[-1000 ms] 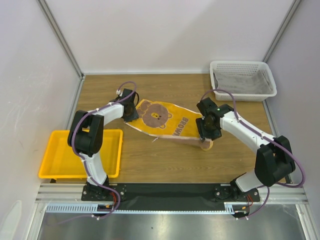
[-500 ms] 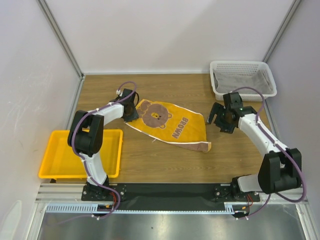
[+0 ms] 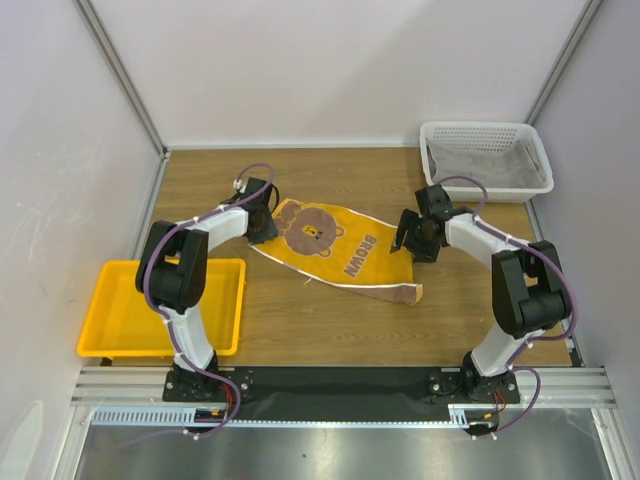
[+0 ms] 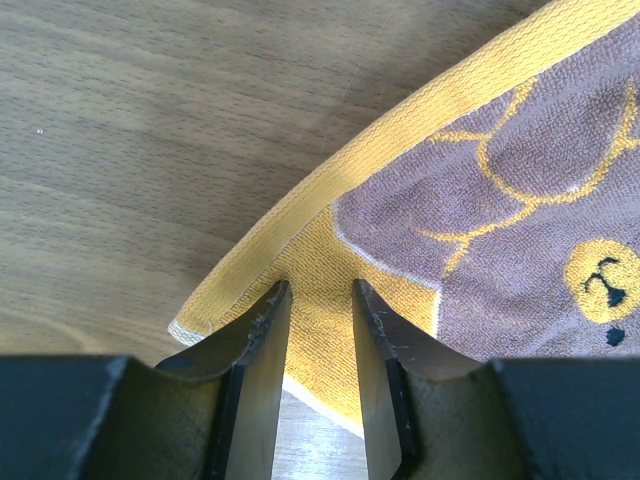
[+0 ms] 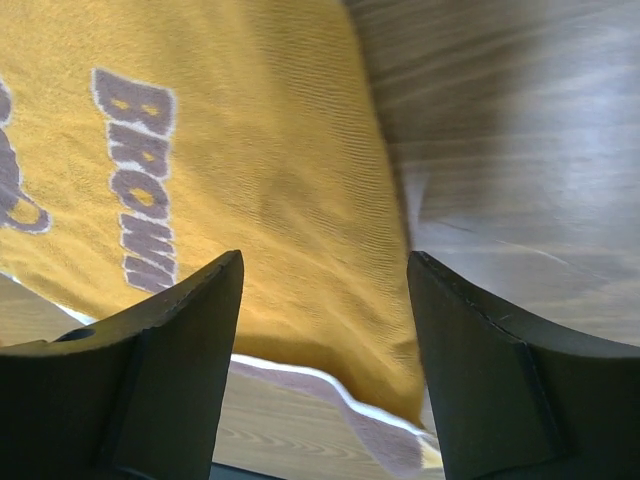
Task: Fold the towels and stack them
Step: Flatten out the crumpled towel
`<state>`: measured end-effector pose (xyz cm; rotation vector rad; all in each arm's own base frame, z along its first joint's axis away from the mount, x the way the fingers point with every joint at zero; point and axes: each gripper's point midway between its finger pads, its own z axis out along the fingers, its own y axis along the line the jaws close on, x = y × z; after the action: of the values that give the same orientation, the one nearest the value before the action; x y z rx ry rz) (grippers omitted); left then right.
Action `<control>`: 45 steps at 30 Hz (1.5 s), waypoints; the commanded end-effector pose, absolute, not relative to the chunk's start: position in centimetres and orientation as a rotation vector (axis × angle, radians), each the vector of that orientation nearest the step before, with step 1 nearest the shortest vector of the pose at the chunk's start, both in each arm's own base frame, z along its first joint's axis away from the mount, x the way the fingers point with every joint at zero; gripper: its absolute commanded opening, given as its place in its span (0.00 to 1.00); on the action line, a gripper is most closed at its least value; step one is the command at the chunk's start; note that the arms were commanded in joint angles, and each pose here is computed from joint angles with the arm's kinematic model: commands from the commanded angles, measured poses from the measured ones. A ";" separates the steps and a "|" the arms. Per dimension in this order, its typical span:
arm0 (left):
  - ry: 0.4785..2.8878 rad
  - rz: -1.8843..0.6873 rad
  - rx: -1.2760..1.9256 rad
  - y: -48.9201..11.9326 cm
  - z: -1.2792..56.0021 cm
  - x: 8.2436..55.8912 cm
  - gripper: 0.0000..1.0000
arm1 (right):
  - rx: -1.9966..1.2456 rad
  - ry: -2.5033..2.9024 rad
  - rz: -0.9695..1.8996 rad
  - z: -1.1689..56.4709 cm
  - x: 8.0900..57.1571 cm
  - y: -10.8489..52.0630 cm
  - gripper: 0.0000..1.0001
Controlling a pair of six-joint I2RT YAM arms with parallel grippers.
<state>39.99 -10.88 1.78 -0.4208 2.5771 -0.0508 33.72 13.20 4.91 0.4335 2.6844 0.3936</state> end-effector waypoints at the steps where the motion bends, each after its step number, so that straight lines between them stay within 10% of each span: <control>1: 2.663 0.045 -0.406 -9.6 0.3 37.4 0.38 | 0.380 2.639 0.382 6.6 35.7 14.3 0.71; 18: 2.460 0.010 -0.568 -7.2 8.3 37.9 0.74 | 0.661 2.475 0.363 14.8 28.7 10.4 0.76; 36: 2.580 -0.069 -0.603 -5.9 2.0 37.5 0.55 | 0.816 2.482 0.363 13.5 25.2 9.5 0.75; 45: 2.578 -0.057 -0.617 -5.7 1.2 37.6 0.27 | 0.895 2.491 0.373 13.0 24.1 9.5 0.75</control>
<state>37.13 -5.63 1.74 -0.6190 2.5911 -0.0360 24.90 9.86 13.01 0.8251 2.5075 0.3746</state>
